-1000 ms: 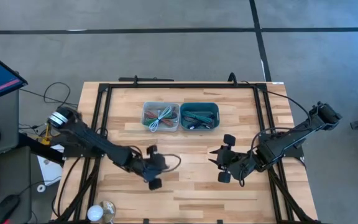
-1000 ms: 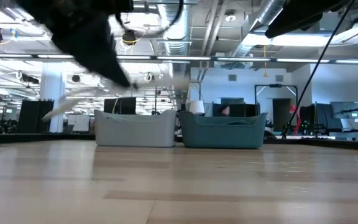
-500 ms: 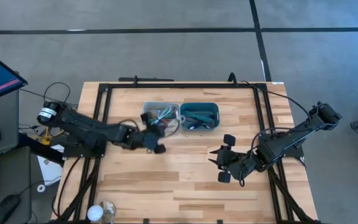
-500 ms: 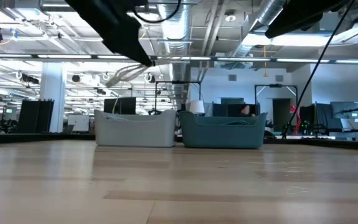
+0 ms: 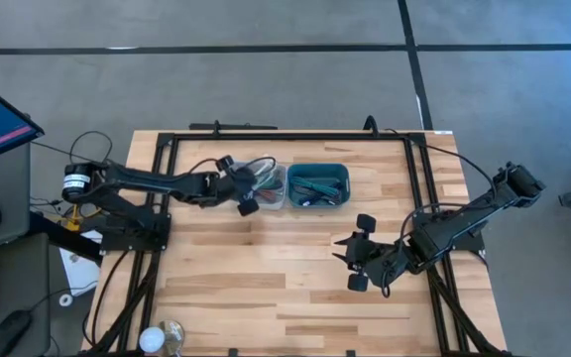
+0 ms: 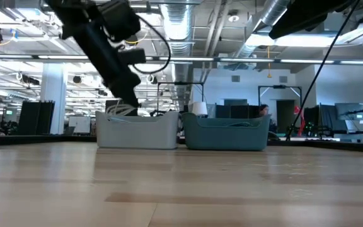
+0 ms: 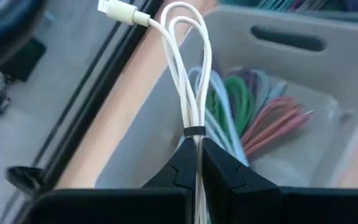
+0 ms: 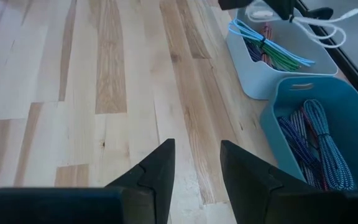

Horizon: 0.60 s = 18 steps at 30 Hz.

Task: Pick & Place USB Port
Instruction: Put the white charger cable into the white bin

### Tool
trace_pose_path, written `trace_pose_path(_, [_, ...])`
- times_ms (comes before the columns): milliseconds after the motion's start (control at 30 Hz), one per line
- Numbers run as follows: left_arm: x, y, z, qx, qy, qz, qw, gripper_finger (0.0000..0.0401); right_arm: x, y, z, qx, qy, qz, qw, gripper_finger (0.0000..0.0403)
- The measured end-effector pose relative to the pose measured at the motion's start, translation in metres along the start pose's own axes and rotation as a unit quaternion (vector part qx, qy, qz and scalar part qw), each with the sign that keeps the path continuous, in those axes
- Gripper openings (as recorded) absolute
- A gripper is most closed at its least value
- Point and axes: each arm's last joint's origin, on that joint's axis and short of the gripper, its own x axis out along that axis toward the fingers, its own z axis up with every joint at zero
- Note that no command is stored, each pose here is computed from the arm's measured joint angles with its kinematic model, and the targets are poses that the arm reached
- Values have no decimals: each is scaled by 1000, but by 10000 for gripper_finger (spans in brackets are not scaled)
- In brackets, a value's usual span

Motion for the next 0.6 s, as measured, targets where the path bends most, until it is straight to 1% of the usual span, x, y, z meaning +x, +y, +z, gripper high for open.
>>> trace_pose_path(67, [7, 4, -7, -11, -1, -5, 1000, 9, 0, 0, 0, 0, 0, 0, 1000, 120])
trace_pose_path(200, [20, 10, -20, -31, -25, -21, 999, 8, 0, 0, 0, -1, 0, 0, 1000, 120])
trace_pose_path(367, [30, 16, -36, -50, -25, -33, 998, 8, 0, 0, 0, -1, 0, 0, 1000, 120])
trace_pose_path(467, [32, 18, -42, -54, -23, -42, 997, 9, 0, 0, 0, -1, 0, 0, 1000, 120])
trace_pose_path(600, [35, 21, -45, -58, -18, -38, 997, 9, 0, 0, 0, -1, -1, -1, 1000, 120])
